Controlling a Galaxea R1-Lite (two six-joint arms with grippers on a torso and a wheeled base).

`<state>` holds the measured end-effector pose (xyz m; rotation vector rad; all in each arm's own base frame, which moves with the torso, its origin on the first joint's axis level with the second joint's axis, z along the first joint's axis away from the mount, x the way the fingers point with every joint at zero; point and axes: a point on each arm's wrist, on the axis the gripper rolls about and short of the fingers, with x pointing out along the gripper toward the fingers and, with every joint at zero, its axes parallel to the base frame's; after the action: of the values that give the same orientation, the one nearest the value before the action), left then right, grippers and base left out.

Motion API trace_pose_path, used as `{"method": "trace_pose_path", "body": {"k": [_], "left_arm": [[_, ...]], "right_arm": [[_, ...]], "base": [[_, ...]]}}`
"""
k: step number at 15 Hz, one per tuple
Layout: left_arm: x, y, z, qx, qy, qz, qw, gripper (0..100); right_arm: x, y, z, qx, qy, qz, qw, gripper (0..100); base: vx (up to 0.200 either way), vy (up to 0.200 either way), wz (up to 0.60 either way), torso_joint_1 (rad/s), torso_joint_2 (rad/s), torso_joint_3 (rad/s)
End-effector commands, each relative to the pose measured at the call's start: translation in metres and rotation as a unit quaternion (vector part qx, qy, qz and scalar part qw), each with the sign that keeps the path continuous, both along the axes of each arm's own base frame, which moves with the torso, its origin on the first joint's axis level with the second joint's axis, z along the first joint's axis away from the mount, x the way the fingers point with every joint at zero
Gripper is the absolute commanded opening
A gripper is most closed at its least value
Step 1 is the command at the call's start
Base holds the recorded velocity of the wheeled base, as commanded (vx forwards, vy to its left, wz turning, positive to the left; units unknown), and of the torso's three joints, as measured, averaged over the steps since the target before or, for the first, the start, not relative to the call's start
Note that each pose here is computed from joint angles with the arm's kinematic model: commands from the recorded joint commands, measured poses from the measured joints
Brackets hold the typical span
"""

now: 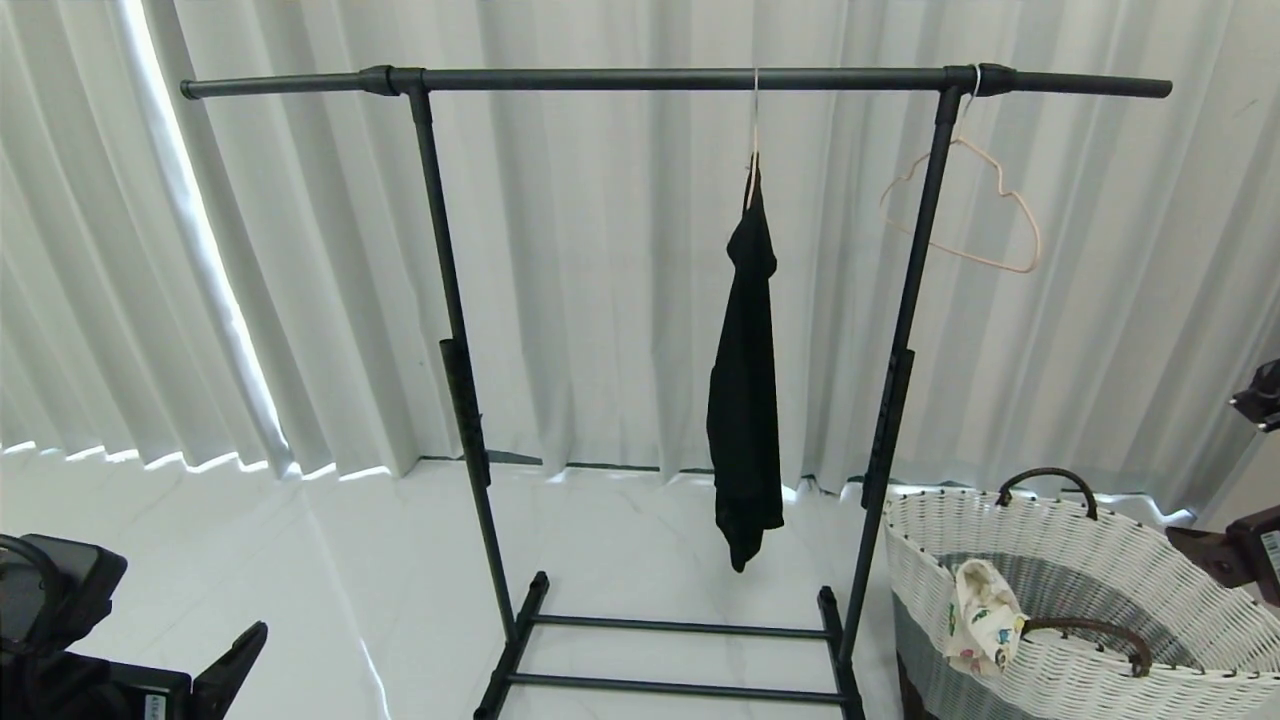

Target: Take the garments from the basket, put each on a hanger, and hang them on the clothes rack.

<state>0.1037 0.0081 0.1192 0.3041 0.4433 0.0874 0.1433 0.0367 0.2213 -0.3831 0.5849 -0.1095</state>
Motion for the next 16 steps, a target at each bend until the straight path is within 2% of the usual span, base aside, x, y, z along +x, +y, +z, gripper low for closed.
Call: {"method": "trace_pose_path", "body": {"k": [1,4,11,14,16], "left_arm": [[0.0001,0.0000,-0.0002,0.000,0.001,0.000,1.0000,100],[0.0001,0.0000,-0.0008,0.000,0.002,0.000,1.0000,100],[-0.0005,0.0000,-0.0003,0.000,0.000,0.000,1.0000,100],[-0.0002,-0.0002,0.0012,0.000,-0.004,-0.001,1.0000,100],[-0.0004,-0.0002,0.0014,0.000,-0.004,-0.001,1.0000,100]], "right_arm": [[-0.0002,0.0000,0.0001,-0.001,0.000,0.000,1.0000,100],[-0.0005,0.0000,0.0010,0.003,-0.004,0.001,1.0000,100],[0.0010,0.0005,-0.0001,0.004,-0.009,0.002,0.9999,100],[0.0026,0.0014,-0.0014,0.009,-0.004,0.010,0.9999,100],[0.0031,0.0033,-0.0011,0.032,0.000,0.042,0.9986,100]], "base": [[0.000,0.000,-0.60,-0.076,0.17,0.149],[0.000,0.000,-0.60,-0.038,0.07,0.084],[0.000,0.000,0.00,0.000,0.00,0.000],[0.200,0.000,0.00,0.002,0.00,0.001],[0.200,0.000,0.00,0.000,0.00,0.002]]}}
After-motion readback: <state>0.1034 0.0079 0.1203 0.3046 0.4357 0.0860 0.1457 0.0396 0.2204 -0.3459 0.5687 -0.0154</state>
